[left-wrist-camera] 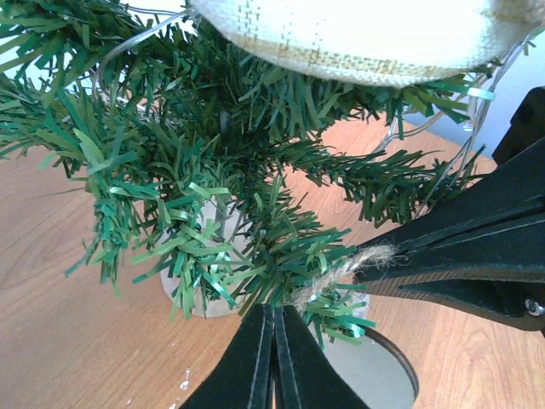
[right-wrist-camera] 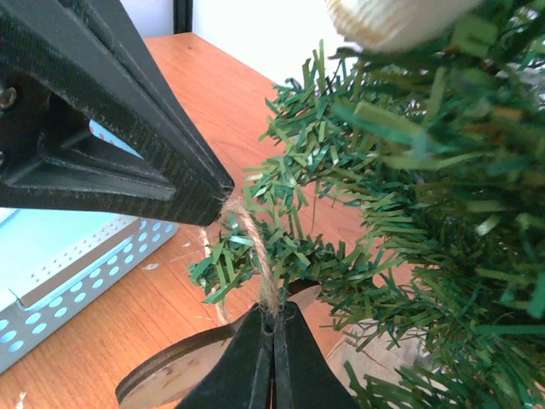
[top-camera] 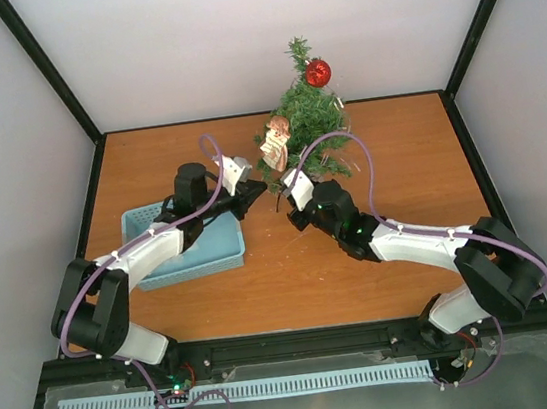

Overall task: Decorate the small christmas tree
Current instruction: Hang the decoration item on the Christmas tree.

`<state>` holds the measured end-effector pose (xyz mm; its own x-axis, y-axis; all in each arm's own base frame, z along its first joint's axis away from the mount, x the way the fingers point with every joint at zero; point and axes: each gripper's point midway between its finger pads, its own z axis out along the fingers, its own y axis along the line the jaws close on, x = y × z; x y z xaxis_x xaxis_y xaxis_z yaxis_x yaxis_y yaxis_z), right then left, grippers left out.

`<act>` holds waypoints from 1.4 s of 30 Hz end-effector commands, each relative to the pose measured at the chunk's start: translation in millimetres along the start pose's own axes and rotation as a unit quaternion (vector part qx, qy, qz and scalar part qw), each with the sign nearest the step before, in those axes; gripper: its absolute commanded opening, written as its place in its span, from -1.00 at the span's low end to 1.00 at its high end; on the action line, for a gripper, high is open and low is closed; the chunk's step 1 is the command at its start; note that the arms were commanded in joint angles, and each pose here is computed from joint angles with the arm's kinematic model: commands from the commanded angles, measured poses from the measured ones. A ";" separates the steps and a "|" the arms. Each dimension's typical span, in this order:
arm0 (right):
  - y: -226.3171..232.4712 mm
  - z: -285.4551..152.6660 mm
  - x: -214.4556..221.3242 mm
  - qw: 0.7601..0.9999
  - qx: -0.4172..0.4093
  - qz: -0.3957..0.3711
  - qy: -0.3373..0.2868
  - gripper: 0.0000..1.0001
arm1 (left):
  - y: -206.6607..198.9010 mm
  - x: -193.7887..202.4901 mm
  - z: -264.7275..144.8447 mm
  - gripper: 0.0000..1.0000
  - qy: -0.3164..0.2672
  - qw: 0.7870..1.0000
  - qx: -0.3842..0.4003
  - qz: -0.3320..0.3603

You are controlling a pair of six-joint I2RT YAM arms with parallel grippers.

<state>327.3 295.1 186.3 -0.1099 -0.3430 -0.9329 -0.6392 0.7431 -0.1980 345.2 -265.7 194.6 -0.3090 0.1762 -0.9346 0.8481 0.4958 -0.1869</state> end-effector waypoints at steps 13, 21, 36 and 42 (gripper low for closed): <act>-18.4 6.6 -15.1 0.998 0.046 0.020 -0.032 -0.94 | 10.8 -29.4 0.7 -0.99 -0.068 0.997 -0.022 0.017; -15.2 4.8 -11.0 0.999 0.037 0.027 -0.030 -0.58 | 9.8 -26.8 1.7 -0.99 -0.065 0.998 -0.017 0.014; 3.8 -47.9 -0.8 0.997 -0.024 0.018 -0.069 -0.39 | -2.0 -41.1 -0.7 -0.99 -0.090 0.996 0.016 0.010; 1.7 -53.6 -2.5 0.997 -0.020 0.017 -0.074 -0.39 | 1.7 -36.6 2.4 -0.99 -0.093 0.996 0.011 0.009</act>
<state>286.4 269.5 196.7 -0.0471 -0.2466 -0.9680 -0.6719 0.7249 -0.1519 355.1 -271.5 221.2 -0.2528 0.0470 -0.9664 0.8504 0.4872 -0.1988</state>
